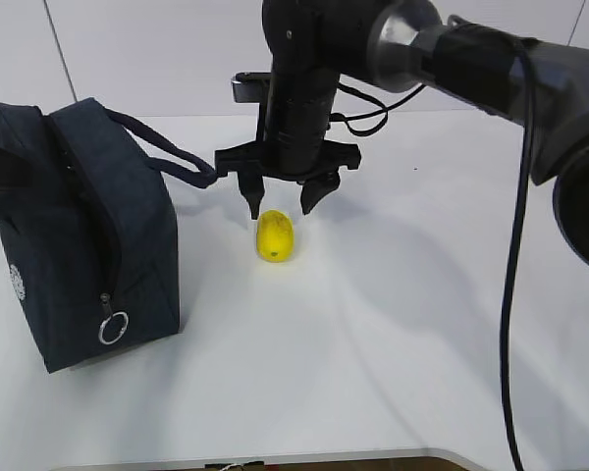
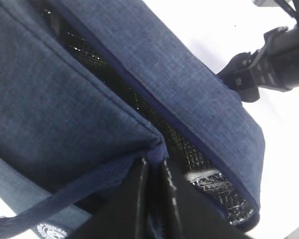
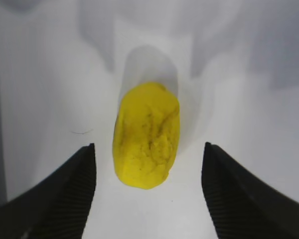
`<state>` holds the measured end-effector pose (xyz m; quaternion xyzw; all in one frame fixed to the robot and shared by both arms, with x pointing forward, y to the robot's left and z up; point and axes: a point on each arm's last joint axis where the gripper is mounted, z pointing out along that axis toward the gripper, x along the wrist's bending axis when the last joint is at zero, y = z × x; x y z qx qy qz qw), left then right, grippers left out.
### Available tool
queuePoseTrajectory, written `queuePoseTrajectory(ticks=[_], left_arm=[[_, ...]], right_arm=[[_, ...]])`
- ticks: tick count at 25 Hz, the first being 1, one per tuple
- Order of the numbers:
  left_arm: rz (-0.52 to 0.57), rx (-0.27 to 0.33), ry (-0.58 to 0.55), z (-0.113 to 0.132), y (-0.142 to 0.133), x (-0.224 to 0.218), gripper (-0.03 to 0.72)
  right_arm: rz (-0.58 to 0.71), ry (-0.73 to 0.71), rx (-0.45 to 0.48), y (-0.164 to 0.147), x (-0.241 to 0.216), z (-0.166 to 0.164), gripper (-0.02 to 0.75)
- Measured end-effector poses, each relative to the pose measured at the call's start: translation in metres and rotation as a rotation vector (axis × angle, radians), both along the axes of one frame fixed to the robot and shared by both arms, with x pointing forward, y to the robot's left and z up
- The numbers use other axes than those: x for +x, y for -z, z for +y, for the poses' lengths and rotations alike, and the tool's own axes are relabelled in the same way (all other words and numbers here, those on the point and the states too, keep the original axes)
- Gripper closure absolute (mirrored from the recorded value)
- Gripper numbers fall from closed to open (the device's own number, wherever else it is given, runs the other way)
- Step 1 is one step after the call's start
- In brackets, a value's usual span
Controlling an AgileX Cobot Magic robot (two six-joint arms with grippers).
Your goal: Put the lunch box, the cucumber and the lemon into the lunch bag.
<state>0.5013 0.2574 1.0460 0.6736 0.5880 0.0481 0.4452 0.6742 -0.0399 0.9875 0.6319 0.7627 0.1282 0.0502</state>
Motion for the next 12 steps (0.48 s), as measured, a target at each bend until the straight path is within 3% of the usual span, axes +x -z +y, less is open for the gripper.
queuePoseTrajectory(ticks=[12], left_arm=[[0.001,-0.026,-0.008,-0.001,-0.0012,0.0003,0.686]], right_arm=[[0.01,-0.01,-0.012,0.0077,0.0013,0.0005,0.141]])
